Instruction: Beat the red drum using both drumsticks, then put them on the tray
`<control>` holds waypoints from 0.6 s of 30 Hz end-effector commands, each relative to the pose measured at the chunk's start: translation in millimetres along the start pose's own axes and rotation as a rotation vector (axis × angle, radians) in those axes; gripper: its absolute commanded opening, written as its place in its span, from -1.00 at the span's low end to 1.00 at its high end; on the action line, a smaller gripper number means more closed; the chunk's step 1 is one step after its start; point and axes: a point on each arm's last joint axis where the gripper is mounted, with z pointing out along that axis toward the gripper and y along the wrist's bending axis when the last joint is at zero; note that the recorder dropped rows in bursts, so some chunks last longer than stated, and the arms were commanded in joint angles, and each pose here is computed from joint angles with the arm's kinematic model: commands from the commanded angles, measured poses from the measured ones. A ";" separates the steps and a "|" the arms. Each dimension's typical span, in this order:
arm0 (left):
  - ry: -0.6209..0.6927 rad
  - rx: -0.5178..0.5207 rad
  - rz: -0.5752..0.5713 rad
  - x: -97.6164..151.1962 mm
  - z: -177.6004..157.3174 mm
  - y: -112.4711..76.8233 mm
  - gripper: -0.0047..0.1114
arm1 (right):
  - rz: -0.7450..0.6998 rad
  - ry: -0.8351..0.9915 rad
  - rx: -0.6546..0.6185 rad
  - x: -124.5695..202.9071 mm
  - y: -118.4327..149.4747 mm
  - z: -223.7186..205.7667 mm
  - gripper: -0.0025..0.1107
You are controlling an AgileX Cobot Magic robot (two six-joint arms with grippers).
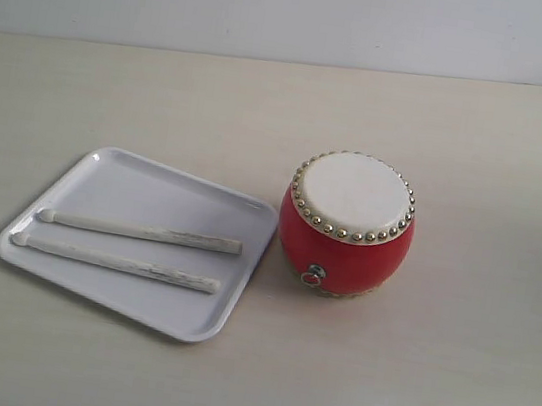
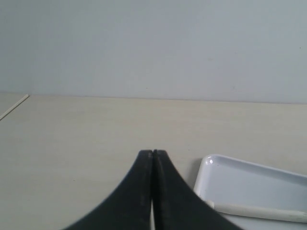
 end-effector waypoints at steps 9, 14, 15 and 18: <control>-0.008 -0.001 -0.011 0.1 -0.3 0.0 -0.92 | 0.001 -0.004 0.004 1.0 -0.3 -0.3 -0.96; -0.004 -0.001 -0.011 0.4 -0.3 0.0 -0.92 | 0.001 -0.004 0.004 1.0 -0.3 -0.3 -0.96; -0.004 -0.001 -0.011 0.4 -0.3 0.0 -0.92 | 0.001 -0.004 0.004 1.0 -0.3 -0.3 -0.96; -0.004 -0.001 -0.011 0.4 -0.3 0.0 -0.92 | 0.001 -0.004 0.004 1.0 -0.3 -0.3 -0.96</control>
